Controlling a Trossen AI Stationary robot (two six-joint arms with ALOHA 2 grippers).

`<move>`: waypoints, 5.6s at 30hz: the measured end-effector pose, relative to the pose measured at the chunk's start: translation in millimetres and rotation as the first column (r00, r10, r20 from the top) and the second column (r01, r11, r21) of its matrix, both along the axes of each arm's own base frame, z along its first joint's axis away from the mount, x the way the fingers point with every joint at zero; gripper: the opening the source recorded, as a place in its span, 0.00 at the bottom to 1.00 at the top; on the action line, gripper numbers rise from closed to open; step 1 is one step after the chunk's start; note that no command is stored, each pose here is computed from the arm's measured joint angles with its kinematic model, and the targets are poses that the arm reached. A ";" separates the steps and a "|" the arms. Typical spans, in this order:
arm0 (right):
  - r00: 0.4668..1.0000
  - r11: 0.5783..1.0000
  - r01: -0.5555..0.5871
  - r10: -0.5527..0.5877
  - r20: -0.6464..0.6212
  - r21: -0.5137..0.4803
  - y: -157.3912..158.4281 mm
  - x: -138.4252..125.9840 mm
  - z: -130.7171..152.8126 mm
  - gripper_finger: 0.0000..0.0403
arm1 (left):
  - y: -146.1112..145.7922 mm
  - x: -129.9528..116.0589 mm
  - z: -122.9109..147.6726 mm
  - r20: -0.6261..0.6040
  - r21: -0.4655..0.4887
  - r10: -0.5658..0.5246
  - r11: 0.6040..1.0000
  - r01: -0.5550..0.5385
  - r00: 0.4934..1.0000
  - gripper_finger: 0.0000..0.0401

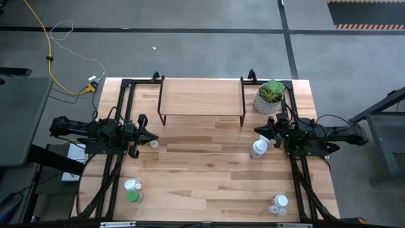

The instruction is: Pick and place medicine bottles onto shelf by color

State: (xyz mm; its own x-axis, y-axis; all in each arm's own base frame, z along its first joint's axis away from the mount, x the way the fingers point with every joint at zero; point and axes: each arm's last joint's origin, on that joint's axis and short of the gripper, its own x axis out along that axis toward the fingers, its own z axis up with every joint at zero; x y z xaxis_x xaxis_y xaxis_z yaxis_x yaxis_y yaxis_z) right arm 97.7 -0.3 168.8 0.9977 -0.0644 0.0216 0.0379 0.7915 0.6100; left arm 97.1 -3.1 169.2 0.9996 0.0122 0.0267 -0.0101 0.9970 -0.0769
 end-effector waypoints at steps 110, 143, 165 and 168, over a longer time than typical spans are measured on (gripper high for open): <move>1.000 1.000 0.000 0.000 -0.001 0.000 0.0 0.0 -0.1 0.00 | 0.0 0.0 0.1 0.001 0.000 0.001 1.000 -0.001 1.000 0.01; 0.995 0.940 0.091 -0.100 -0.009 -0.329 -2.6 -0.3 1.0 0.00 | 0.1 0.0 0.1 0.001 -0.001 0.004 1.000 -0.004 1.000 0.01; 0.947 0.891 0.208 -0.080 0.312 -0.403 -2.0 -10.3 55.1 0.01 | 0.1 0.0 0.1 0.001 -0.001 0.004 1.000 -0.004 1.000 0.01; 0.971 0.897 0.168 -0.079 0.227 -0.409 -1.9 -6.9 70.6 0.06 | 0.1 0.0 0.1 0.001 -0.001 0.004 1.000 -0.004 1.000 0.01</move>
State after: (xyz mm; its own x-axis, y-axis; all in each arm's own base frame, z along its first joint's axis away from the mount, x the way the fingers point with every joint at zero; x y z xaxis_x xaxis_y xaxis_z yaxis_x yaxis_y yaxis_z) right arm 90.8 -2.2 239.3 0.9540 -0.1269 0.2715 0.0656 0.9724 0.2238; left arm 97.1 -3.0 169.2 0.9995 0.0164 0.0274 -0.0143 0.9969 -0.0775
